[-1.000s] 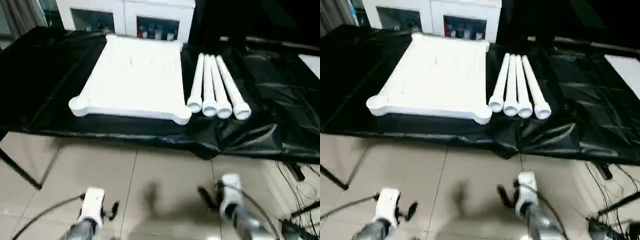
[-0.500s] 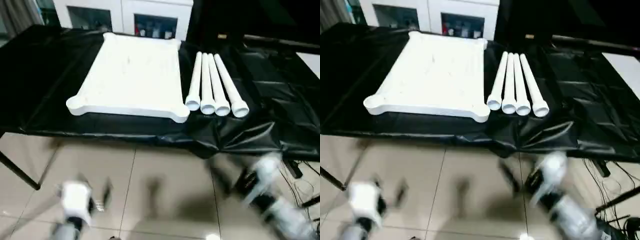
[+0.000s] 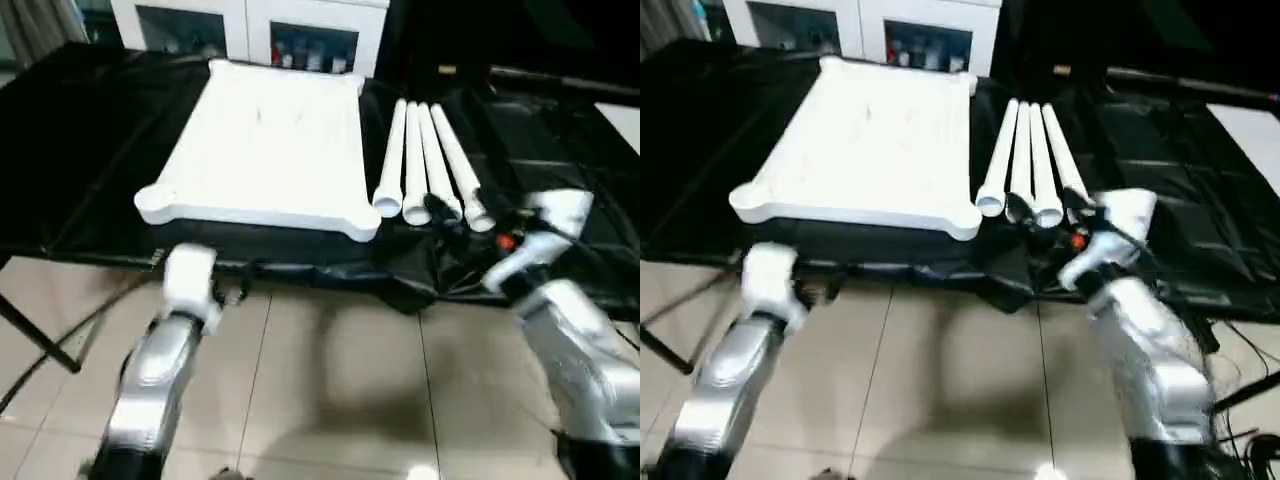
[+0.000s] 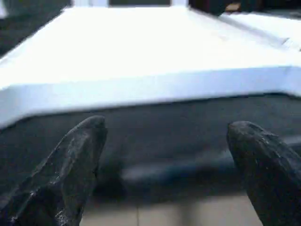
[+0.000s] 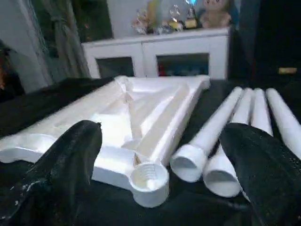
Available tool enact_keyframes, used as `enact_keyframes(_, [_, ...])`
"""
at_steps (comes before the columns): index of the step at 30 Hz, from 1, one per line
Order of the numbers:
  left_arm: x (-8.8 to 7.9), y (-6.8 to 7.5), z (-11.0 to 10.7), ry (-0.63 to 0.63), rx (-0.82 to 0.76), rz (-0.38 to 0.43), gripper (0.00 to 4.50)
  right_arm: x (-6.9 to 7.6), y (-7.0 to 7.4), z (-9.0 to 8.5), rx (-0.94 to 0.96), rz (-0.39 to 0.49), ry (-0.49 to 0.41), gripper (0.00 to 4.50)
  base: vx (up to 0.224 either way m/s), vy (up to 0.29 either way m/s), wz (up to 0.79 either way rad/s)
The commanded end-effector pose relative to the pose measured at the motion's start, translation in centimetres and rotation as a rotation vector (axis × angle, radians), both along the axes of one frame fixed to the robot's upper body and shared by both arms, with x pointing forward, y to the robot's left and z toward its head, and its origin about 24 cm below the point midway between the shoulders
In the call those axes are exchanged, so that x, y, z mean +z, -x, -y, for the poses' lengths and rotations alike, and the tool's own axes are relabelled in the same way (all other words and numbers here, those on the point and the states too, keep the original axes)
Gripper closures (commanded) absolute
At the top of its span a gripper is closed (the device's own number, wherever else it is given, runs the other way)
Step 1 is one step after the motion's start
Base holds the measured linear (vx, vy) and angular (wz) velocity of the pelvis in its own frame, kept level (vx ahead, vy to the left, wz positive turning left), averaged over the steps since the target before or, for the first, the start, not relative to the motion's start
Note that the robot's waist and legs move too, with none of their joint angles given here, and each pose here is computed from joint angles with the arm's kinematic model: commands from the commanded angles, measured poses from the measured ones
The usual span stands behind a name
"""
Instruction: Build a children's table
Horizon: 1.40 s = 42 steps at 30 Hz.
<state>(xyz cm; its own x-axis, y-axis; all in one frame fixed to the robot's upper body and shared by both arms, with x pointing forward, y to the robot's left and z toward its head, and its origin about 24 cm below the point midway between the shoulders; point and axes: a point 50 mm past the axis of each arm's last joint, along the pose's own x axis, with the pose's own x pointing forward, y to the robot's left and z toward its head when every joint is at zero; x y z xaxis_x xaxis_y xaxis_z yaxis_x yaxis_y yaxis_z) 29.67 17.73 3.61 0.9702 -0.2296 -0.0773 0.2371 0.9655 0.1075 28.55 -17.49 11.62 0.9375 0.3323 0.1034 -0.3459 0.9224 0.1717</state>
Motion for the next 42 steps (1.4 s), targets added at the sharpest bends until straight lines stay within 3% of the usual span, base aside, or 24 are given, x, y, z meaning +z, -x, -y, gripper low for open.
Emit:
enact_keyframes(1, [-0.1,-0.7,0.5,-0.011,-0.055,-0.037,0.00,-0.2,-0.4,0.1,-0.028,-0.001,0.045,0.05,0.000,0.000,0.00])
enact_keyframes(6, [0.8,-2.9,2.7,-0.054,-0.189,-0.070,0.00,-1.1,-1.3,-0.1,0.006,-0.075,0.071,0.05,0.000,0.000,0.00])
enact_keyframes(10, [1.0,-3.7,3.7,-0.096,-0.226,-0.076,0.00,-1.5,-1.7,0.2,-0.020,-0.098,0.073,0.05,0.000,0.000,0.00])
enact_keyframes(13, [2.1,-5.6,4.9,-0.186,-0.239,-0.074,0.00,-2.4,-2.3,0.5,-0.051,-0.140,0.120,0.05,0.000,0.000,0.00])
enact_keyframes(15, [2.4,-6.1,4.9,-0.203,-0.221,-0.092,0.00,-2.5,-2.3,0.5,-0.057,-0.141,0.132,0.05,0.000,0.000,0.00])
enact_keyframes(16, [2.9,-6.9,5.0,-0.208,-0.213,-0.150,0.00,-2.4,-2.4,0.4,-0.059,-0.126,0.154,0.05,0.000,0.000,0.00])
enact_keyframes(18, [3.5,-7.6,5.0,-0.221,-0.194,-0.193,0.00,-2.2,-2.5,0.2,-0.065,-0.106,0.186,0.05,0.000,0.000,0.00])
enact_keyframes(21, [5.8,-7.8,5.8,-0.135,-0.158,-0.116,0.00,-1.3,-2.5,-0.5,-0.072,-0.010,0.223,0.05,0.000,0.000,0.00])
enact_keyframes(23, [6.8,-5.7,5.2,0.074,-0.084,-0.027,0.00,-0.9,-2.1,-0.5,-0.168,0.018,0.248,0.05,0.000,0.000,0.00])
enact_keyframes(25, [6.7,-5.1,4.9,0.078,-0.075,-0.005,0.00,-1.0,-1.9,-0.4,-0.183,0.010,0.232,0.05,0.000,0.000,0.00])
enact_keyframes(26, [6.3,-3.6,4.1,0.117,-0.040,0.038,0.00,-1.0,-1.4,-0.2,-0.195,0.012,0.166,0.05,0.000,0.000,0.00])
enact_keyframes(28, [6.3,-2.7,3.4,0.125,-0.011,0.071,0.00,-0.9,-1.1,-0.1,-0.203,0.029,0.147,0.05,0.000,0.000,0.00])
enact_keyframes(30, [6.4,-0.8,1.8,0.093,0.062,0.153,0.00,-0.5,-0.6,0.0,-0.208,0.050,0.072,0.05,0.000,0.000,0.00])
enact_keyframes(33, [6.5,0.8,0.6,0.117,0.107,0.175,0.00,-0.7,-0.5,0.5,-0.275,0.027,0.052,0.05,0.000,0.000,0.00])
enact_keyframes(34, [6.5,1.4,0.1,0.062,0.121,0.181,0.00,-1.1,-0.6,0.5,-0.279,-0.010,0.001,0.05,0.000,0.000,0.00])
enact_keyframes(38, [6.3,2.0,-0.9,0.015,0.177,0.150,0.00,-1.5,0.0,-0.4,-0.206,-0.023,-0.068,0.05,0.000,0.000,0.00])
enact_keyframes(42, [6.8,2.4,-1.2,0.008,0.217,0.160,0.00,-2.0,0.4,-1.9,-0.150,-0.054,-0.025,0.05,0.000,0.000,0.00])
